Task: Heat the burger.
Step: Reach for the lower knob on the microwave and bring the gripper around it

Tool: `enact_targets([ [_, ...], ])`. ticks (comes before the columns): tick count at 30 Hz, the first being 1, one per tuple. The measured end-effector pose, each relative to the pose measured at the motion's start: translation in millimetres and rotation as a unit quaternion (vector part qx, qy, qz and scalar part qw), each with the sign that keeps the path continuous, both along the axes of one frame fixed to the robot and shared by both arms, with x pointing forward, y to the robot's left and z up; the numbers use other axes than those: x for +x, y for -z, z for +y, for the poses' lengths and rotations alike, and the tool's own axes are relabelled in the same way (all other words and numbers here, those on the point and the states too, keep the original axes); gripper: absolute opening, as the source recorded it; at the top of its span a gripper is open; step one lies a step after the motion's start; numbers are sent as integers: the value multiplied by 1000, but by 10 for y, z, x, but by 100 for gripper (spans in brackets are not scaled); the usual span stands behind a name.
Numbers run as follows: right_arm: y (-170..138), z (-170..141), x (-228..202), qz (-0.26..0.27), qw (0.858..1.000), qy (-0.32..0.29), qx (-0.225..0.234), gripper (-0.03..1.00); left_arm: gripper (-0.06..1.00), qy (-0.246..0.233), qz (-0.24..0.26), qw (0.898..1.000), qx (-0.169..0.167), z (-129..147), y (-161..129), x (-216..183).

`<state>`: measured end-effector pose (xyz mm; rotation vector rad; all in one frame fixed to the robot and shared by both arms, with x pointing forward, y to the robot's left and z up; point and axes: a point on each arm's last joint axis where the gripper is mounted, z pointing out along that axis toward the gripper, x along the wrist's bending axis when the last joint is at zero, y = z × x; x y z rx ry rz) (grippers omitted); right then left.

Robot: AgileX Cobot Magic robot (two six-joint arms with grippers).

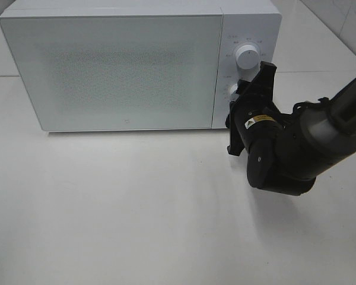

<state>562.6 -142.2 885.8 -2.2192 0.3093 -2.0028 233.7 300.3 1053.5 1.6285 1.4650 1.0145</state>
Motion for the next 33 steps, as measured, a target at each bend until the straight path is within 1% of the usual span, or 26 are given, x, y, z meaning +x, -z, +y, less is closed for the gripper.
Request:
enact_targets([
  [2,3,1,0,0,1000,2,21,45,83,0,0,1000,0,0,0,0],
  [4,3,1,0,-1,1000,3,27,45,83,0,0,1000,0,0,0,0],
  [7,1,4,-1,-3,999,4,52,45,83,0,0,1000,0,0,0,0],
  [10,0,7,-1,-4,998,3,57,45,83,0,0,1000,0,0,0,0],
  [19,0,8,-1,-4,998,3,59,45,83,0,0,1000,0,0,0,0],
  [33,2,1,-5,-1,1000,8,27,45,83,0,0,1000,0,0,0,0],
])
